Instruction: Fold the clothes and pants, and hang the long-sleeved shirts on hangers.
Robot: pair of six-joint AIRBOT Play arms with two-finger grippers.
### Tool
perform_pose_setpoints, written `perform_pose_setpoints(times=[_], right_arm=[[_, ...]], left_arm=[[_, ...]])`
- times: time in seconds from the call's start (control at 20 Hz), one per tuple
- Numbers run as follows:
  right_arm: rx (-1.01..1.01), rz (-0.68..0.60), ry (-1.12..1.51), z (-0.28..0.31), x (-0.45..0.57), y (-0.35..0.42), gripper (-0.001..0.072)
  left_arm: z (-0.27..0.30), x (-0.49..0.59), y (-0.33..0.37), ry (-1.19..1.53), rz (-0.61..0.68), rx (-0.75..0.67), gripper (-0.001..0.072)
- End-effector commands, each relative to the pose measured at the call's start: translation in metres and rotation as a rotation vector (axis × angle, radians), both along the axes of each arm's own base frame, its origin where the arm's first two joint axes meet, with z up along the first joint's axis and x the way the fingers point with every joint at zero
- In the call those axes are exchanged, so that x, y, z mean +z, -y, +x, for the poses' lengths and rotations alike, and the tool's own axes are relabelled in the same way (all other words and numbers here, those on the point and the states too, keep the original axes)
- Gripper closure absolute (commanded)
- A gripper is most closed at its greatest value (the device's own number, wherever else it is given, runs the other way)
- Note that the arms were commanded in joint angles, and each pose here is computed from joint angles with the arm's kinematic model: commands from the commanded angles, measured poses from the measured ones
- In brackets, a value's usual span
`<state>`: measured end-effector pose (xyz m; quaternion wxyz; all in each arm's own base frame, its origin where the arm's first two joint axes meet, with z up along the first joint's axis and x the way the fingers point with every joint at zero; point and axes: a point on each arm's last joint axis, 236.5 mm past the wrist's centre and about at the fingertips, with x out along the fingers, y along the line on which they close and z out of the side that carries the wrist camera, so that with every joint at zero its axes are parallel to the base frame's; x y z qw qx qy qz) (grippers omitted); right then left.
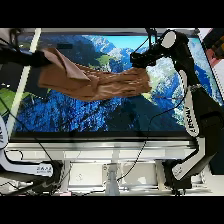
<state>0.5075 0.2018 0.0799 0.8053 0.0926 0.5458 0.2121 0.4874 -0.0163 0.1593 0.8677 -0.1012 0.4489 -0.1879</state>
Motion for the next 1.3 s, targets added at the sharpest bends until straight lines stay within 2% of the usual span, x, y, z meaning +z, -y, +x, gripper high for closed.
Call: perform_pose_setpoints(times=[0.0, 0.2, 0.45, 0.65, 0.75, 0.9, 1.0, 1.25], right_arm=[[0.052, 0.015, -0.018, -0.012, 0.001, -0.019, 0.0675], [0.062, 0.066, 0.122, 0.004, 0.013, -0.065, 0.0674], [-0.076, 0.232, 0.214, 0.03, -0.003, -0.144, 0.0676], [-0.183, 0.337, 0.046, 0.014, -0.078, -0.214, 0.0677], [-0.315, 0.476, -0.124, 0.001, -0.109, -0.249, 0.0677], [-0.402, 0.665, -0.266, -0.011, -0.118, -0.295, 0.0677], [-0.386, 0.679, -0.286, -0.022, -0.125, -0.316, 0.0678], [-0.415, 0.711, -0.323, -0.034, -0.133, -0.335, 0.0678]], left_arm=[[-0.016, 0.043, -0.007, 0.042, 0.041, 0.059, 0.0694], [-0.025, 0.027, 0.008, -0.05, 0.015, 0.038, 0.0694], [-0.026, 0.021, 0.046, -0.064, 0.014, -0.043, 0.0693], [-0.025, 0.013, 0.059, -0.079, 0.013, -0.073, 0.0692], [-0.024, 0.012, 0.061, -0.083, 0.009, -0.076, 0.0692], [-0.02, 0.014, 0.061, -0.066, 0.006, -0.067, 0.0691], [-0.015, 0.021, 0.066, -0.036, -0.026, -0.065, 0.0691], [-0.008, 0.051, 0.111, 0.041, -0.208, -0.117, 0.0691]])
